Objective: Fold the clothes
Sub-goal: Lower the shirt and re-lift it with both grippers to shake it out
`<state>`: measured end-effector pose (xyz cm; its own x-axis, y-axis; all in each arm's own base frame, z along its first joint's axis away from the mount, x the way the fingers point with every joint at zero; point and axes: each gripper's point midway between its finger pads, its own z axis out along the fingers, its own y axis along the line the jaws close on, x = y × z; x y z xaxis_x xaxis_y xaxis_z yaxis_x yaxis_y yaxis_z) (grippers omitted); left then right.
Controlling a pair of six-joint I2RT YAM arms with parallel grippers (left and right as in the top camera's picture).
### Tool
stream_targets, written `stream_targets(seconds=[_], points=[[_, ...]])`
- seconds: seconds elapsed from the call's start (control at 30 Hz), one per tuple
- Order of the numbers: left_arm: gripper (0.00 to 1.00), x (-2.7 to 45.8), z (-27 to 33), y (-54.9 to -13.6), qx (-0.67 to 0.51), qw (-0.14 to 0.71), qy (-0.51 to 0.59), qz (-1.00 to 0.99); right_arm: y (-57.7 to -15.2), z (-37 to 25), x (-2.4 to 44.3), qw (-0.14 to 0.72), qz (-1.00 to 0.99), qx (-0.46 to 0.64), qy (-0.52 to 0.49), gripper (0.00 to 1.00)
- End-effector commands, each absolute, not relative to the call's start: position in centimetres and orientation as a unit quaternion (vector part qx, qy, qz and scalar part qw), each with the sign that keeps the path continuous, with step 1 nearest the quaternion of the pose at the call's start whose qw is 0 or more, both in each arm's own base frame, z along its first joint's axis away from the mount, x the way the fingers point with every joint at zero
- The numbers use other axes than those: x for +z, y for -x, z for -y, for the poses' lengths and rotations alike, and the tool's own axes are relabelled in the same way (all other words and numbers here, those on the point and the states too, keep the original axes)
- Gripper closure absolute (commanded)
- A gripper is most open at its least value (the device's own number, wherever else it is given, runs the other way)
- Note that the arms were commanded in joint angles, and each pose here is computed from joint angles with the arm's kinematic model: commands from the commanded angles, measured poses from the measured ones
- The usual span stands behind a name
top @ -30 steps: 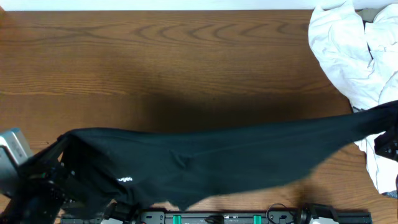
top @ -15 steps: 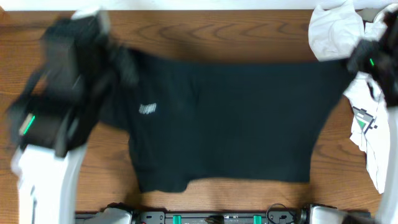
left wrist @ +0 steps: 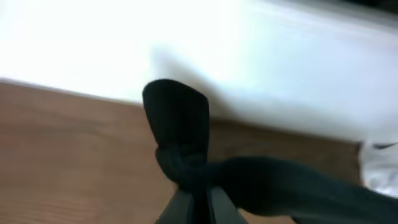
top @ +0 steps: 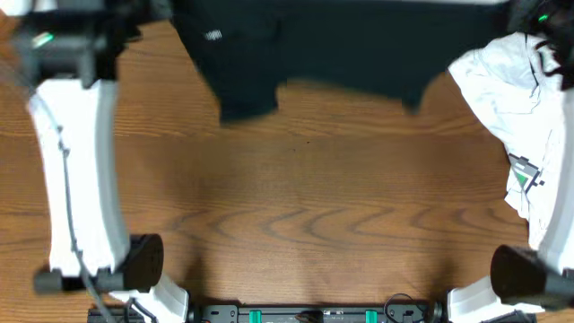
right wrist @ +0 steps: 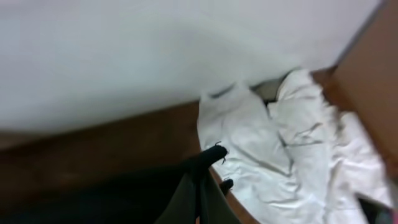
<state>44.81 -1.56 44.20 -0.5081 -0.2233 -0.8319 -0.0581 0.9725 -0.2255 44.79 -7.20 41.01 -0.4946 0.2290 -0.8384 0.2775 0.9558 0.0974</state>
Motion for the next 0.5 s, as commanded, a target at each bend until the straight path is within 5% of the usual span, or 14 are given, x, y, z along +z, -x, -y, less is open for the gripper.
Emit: stream_targets(seconds=[0.0,0.47], points=[[0.94,48.1,1.3,-40.4,-0.082,0.516,0.062,-0.85,-42.3,8.2,42.4,0.476,-0.863,-0.054,-0.16,0.99],[0.94,24.8,4.6,-32.7,-0.103,0.047,0.06,-0.992,-35.1,8.4,21.1,0.131,-0.974,-0.098,-0.158,0.99]])
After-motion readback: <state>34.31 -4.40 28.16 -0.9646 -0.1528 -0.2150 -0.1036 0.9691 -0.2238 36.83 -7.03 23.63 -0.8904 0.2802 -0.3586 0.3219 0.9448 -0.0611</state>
